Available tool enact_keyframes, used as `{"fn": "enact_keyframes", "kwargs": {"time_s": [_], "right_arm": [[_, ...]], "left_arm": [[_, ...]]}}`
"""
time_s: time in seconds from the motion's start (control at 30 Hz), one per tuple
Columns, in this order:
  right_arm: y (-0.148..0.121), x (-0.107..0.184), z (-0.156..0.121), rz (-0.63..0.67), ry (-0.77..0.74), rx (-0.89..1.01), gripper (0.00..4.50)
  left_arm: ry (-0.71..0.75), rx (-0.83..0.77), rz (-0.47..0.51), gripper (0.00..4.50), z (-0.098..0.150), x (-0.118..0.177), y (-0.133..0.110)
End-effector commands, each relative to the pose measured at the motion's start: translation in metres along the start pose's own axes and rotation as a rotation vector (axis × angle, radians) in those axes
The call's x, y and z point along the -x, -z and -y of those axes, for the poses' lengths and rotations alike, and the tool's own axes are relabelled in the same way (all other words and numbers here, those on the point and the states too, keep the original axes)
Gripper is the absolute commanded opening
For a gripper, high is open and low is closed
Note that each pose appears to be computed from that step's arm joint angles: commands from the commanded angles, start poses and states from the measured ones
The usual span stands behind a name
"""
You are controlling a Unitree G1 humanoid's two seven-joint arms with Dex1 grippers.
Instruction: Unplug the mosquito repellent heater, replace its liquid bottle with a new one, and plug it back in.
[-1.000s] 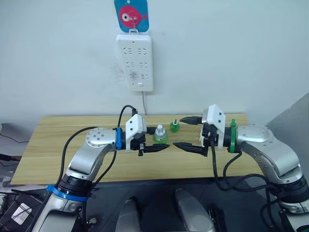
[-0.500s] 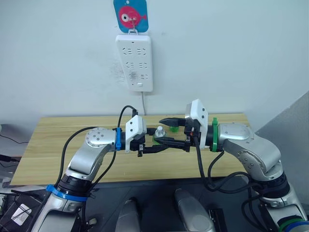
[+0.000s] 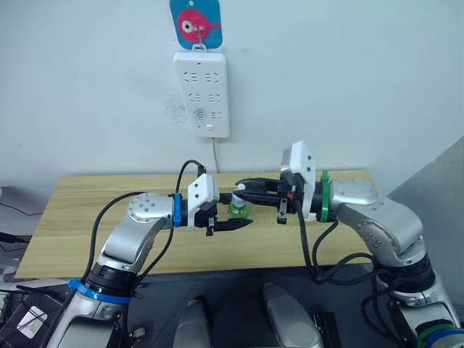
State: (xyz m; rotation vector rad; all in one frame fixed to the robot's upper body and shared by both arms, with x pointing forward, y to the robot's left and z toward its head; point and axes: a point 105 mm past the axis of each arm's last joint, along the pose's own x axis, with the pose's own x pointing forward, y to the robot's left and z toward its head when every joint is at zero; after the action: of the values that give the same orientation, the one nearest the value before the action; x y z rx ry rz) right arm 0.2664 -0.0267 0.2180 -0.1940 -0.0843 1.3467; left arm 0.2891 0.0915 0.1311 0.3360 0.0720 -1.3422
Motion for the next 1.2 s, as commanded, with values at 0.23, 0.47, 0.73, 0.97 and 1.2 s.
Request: {"fn": "enact_keyframes", "kwargs": {"time_s": [0.23, 0.47, 0.73, 0.97, 1.2], "right_arm": [[0.018, 0.028, 0.027, -0.043, 0.197, 0.082, 0.30], [0.121, 0.027, 0.050, -0.124, 0.481, 0.081, 0.30], [0.182, 0.022, 0.075, -0.180, 0.628, 0.013, 0.30], [0.212, 0.037, 0.092, -0.235, 0.753, -0.035, 0.30], [0.209, 0.040, 0.092, -0.164, 0.757, -0.078, 2.04]], "left_arm": [[-0.026, 0.015, -0.205, 2.26, 0.010, 0.030, 0.047], [-0.051, 0.065, -0.238, 2.26, 0.028, 0.046, 0.053], [-0.066, 0.104, -0.254, 2.26, 0.044, 0.058, 0.048], [-0.057, 0.123, -0.262, 2.26, 0.051, 0.062, 0.042], [-0.044, 0.124, -0.254, 2.26, 0.049, 0.060, 0.041]]}}
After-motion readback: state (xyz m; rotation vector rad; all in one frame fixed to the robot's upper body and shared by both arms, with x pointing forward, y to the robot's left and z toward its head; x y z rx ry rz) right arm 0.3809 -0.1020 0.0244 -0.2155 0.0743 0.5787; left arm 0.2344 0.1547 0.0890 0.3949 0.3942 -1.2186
